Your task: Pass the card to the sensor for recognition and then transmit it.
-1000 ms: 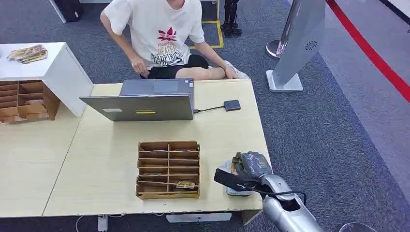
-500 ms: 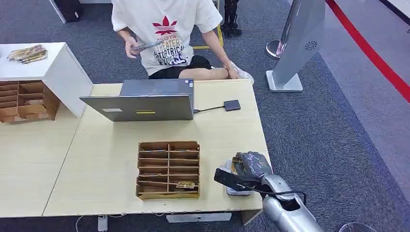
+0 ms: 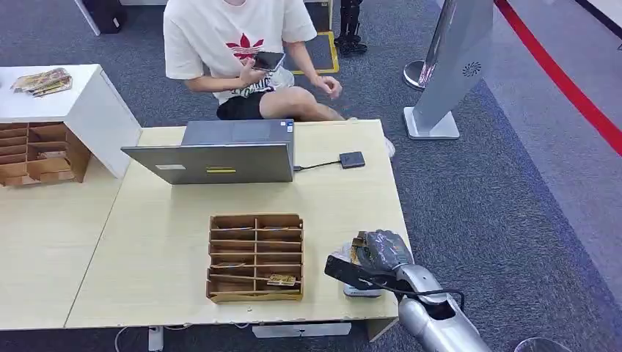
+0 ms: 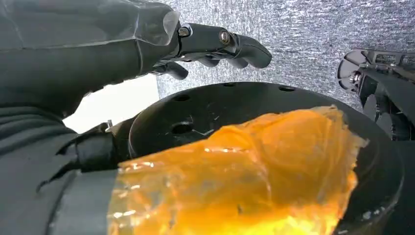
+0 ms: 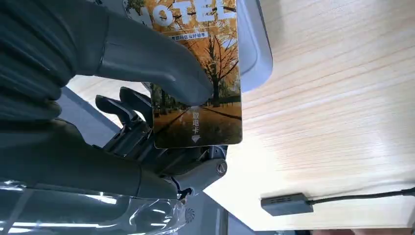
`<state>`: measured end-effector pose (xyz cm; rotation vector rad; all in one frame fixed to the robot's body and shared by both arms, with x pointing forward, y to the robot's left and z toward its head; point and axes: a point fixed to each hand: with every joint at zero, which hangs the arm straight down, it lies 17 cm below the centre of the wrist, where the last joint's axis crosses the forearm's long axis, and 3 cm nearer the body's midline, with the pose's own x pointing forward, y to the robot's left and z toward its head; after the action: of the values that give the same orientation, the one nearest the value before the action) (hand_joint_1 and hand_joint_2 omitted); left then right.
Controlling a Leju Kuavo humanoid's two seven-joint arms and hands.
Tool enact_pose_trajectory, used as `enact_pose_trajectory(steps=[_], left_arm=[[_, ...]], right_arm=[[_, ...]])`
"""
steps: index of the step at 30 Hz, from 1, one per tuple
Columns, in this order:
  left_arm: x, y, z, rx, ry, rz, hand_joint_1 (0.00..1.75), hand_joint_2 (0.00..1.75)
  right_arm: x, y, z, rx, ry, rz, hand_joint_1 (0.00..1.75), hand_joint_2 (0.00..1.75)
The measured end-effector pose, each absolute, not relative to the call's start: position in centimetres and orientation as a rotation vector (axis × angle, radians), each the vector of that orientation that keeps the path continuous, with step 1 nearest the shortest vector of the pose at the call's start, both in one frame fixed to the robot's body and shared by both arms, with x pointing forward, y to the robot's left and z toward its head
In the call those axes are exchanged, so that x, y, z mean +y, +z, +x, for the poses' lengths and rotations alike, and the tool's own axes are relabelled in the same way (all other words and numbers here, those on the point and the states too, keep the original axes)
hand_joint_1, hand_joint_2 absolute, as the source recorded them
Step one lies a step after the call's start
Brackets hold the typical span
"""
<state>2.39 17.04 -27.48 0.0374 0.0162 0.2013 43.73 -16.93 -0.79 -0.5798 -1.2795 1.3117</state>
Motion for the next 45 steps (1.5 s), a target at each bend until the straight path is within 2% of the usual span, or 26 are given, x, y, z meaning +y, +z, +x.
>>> enact_pose_trajectory(steps=[45], left_arm=[[16.88, -27.46, 2.21, 0.014, 0.221, 0.04, 0.0, 0.0]], right_arm=[[-16.93, -0.95, 43.87, -1.275, 1.323, -0.579, 1.75, 1.75]])
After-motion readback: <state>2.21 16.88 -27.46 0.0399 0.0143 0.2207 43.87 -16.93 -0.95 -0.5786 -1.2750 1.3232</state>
